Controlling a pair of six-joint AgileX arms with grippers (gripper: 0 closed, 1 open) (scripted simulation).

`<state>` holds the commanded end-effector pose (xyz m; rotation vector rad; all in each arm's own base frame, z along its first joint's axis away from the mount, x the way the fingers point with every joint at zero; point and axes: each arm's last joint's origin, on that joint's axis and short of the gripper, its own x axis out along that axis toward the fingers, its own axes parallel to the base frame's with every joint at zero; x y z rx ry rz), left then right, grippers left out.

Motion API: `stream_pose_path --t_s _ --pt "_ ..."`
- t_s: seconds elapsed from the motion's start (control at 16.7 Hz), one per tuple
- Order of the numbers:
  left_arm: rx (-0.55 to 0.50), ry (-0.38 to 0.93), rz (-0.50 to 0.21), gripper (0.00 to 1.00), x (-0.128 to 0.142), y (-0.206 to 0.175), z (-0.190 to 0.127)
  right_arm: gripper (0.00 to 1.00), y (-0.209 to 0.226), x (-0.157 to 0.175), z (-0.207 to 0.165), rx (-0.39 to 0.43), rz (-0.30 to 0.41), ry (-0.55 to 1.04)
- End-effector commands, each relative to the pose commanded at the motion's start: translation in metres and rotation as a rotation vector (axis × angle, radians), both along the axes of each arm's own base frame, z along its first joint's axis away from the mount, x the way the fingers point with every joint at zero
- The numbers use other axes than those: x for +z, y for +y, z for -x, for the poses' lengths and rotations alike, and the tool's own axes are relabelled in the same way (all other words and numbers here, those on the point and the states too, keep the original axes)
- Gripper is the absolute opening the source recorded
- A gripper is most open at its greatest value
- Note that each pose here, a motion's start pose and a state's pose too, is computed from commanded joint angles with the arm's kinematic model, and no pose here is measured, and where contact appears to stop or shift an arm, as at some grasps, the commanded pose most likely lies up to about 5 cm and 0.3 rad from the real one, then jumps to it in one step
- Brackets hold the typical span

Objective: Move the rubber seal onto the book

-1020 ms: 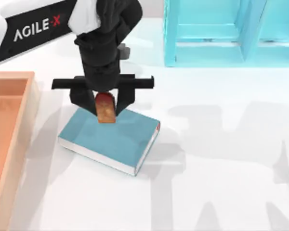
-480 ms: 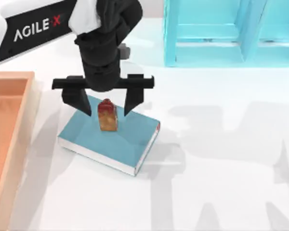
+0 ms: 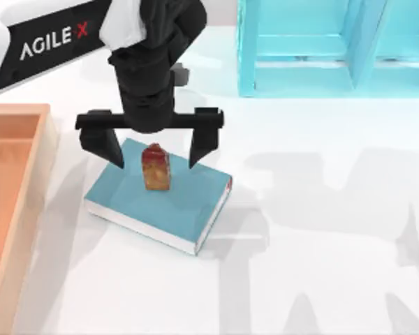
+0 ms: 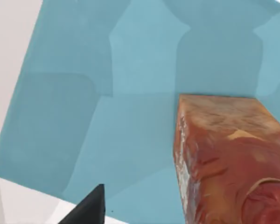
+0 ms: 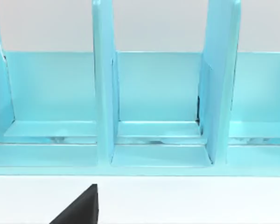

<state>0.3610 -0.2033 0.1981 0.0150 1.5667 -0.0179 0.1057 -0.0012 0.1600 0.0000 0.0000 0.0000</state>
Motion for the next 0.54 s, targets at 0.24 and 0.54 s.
stream_pose_path --t_s 0.24,0.54 --pt "0.002 0.000 0.000 1.00 0.009 0.000 -0.001 1.00 0.000 0.000 0.000 0.000 0.000 0.000" --pt "0.002 0.000 0.000 1.00 0.030 0.001 0.000 1.00 0.000 0.000 0.000 0.000 0.000 0.000"
